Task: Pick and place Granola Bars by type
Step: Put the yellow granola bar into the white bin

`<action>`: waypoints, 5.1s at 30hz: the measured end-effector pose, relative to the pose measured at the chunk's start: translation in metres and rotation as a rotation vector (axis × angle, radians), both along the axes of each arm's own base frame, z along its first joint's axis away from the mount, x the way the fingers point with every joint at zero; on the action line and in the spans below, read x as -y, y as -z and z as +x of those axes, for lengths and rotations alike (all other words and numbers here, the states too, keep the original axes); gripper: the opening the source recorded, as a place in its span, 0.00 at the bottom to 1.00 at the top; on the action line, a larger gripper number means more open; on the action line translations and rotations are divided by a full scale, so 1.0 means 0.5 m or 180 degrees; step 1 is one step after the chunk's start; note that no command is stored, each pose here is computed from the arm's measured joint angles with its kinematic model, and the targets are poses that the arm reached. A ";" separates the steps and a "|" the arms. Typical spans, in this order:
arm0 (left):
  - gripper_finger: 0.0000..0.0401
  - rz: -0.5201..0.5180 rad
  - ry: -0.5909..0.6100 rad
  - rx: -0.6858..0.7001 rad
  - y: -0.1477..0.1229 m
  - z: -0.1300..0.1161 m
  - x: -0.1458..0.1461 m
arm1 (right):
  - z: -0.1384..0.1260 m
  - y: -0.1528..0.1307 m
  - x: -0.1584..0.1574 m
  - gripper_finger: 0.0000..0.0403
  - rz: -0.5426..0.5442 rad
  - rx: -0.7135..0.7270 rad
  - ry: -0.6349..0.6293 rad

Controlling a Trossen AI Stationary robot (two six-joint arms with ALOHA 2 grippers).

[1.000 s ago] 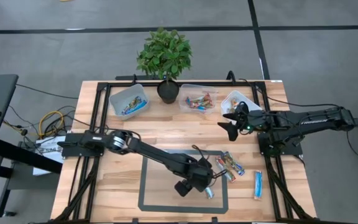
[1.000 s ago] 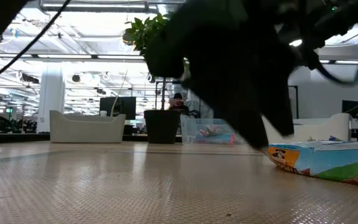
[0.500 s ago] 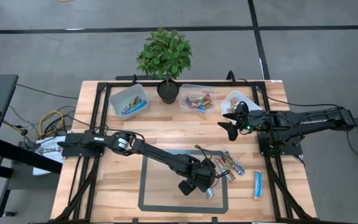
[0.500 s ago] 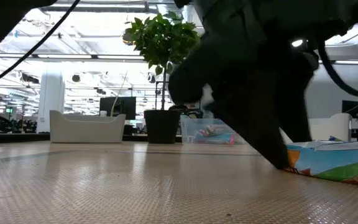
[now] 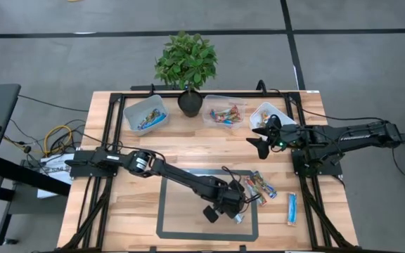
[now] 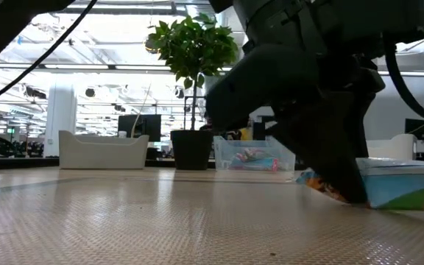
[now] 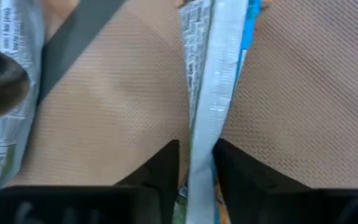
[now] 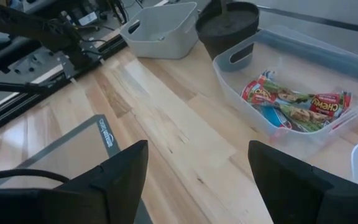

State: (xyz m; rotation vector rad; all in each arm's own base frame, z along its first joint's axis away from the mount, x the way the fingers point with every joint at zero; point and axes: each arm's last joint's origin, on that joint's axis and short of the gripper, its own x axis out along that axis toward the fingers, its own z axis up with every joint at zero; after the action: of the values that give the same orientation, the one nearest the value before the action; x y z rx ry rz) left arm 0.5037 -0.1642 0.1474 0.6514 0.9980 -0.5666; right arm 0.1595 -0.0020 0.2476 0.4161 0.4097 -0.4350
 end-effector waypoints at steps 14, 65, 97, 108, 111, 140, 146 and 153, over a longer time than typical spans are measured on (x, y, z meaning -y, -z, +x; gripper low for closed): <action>0.09 0.0498 -0.0799 -0.0146 -0.095 -0.016 -0.044 | -0.002 0.003 0.000 0.67 0.0113 -0.0010 0.0064; 0.07 0.0345 -0.2884 0.1865 -0.376 -0.004 -0.368 | 0.020 -0.061 0.014 0.67 0.0260 0.1226 0.0490; 0.07 0.0151 -0.2704 0.2291 -0.430 -0.009 -0.347 | 0.021 -0.091 0.043 0.58 0.0021 0.1637 0.0564; 0.07 0.0540 -0.2937 0.2307 -0.428 -0.014 -0.356 | 0.021 -0.090 0.043 0.28 0.0019 0.1620 0.0551; 0.07 0.0545 -0.2940 0.2306 -0.428 -0.014 -0.356 | 0.021 -0.090 0.043 0.24 0.0014 0.1618 0.0550; 0.58 0.0544 -0.2775 0.1909 -0.410 -0.024 -0.399 | 0.009 -0.040 0.050 0.19 -0.0308 0.0689 0.0958; 0.66 0.0634 -0.2675 0.1679 -0.399 -0.031 -0.379 | -0.012 -0.008 0.057 0.19 -0.0561 0.0076 0.1475; 0.67 0.0514 -0.2395 0.1190 -0.377 -0.047 -0.340 | -0.040 0.024 0.059 0.19 -0.0564 -0.0398 0.1878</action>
State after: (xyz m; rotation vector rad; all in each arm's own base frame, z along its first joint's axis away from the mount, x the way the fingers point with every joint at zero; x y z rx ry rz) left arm 0.4804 0.0056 0.3359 0.4503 0.8549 0.2920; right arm 0.1397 -0.0314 0.2358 0.3332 0.3614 -1.0670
